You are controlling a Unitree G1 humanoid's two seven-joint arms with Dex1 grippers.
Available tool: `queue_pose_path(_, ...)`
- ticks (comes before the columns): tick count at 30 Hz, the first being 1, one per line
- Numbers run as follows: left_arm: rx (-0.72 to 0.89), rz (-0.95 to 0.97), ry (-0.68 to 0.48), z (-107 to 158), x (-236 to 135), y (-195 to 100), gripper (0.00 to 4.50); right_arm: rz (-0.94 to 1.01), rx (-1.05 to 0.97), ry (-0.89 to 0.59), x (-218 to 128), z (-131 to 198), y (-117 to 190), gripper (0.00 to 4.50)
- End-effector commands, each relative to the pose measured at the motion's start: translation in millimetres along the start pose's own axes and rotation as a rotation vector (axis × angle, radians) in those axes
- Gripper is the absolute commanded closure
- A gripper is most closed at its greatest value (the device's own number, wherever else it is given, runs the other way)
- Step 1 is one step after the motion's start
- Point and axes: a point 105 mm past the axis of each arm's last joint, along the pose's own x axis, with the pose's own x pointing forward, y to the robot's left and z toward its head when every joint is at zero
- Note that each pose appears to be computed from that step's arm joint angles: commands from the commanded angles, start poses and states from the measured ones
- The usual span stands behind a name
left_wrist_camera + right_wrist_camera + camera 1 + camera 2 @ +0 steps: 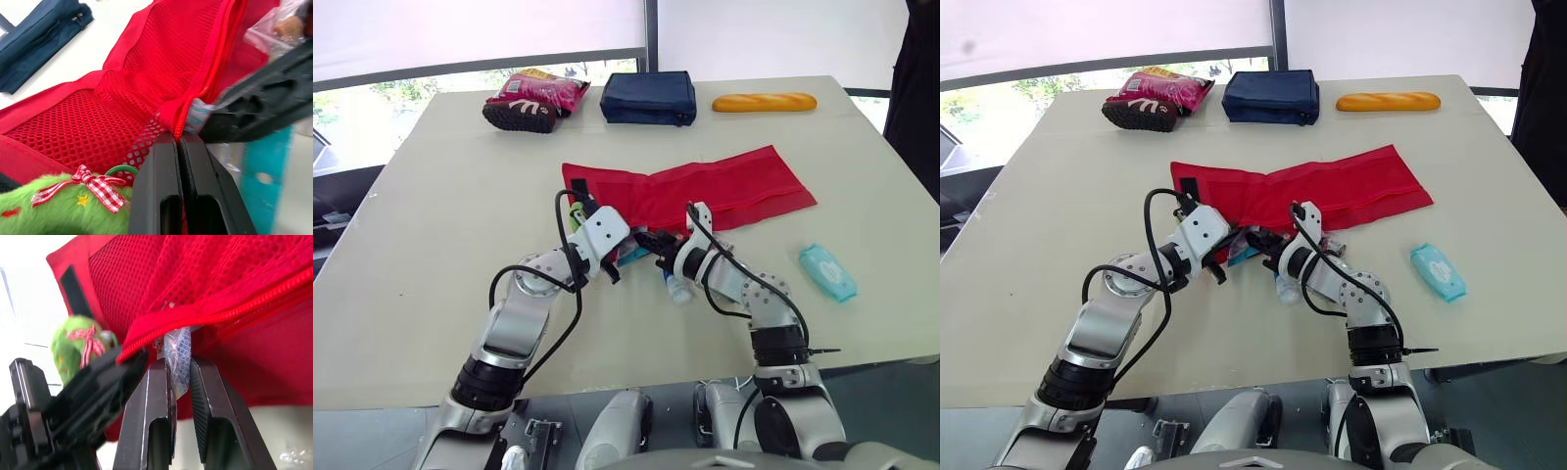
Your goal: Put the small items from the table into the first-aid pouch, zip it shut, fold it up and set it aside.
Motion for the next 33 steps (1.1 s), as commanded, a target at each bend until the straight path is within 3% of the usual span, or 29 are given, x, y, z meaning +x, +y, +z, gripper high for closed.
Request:
queue_pose_path(1, 0.025, -0.044, -0.084, 18, -3, -9, 4.45, 0.082, 0.028, -0.032, 17, 3, 32, 4.45)
queue_pose_path(12, 0.004, -0.089, -0.101, 15, -3, -15, 4.45, 0.136, 0.037, -0.121, 26, 16, 57, 4.45)
queue_pose_path(16, -0.02, -0.078, -0.099, 11, -4, -9, 4.45, 0.117, -0.045, -0.125, 26, 14, 54, 4.45)
queue_pose_path(17, -0.023, -0.071, -0.096, 9, -5, -5, 4.5, 0.114, -0.058, -0.123, 25, 14, 54, 3.43)
queue_pose_path(23, -0.073, -0.016, -0.078, -4, -9, 21, 4.5, 0.09, -0.157, -0.107, 18, 11, 47, 1.04)
queue_pose_path(33, -0.3, -0.12, -0.14, -14, -17, 35, 4.5, 0.108, -0.348, -0.045, -6, 11, 43, 1.04)
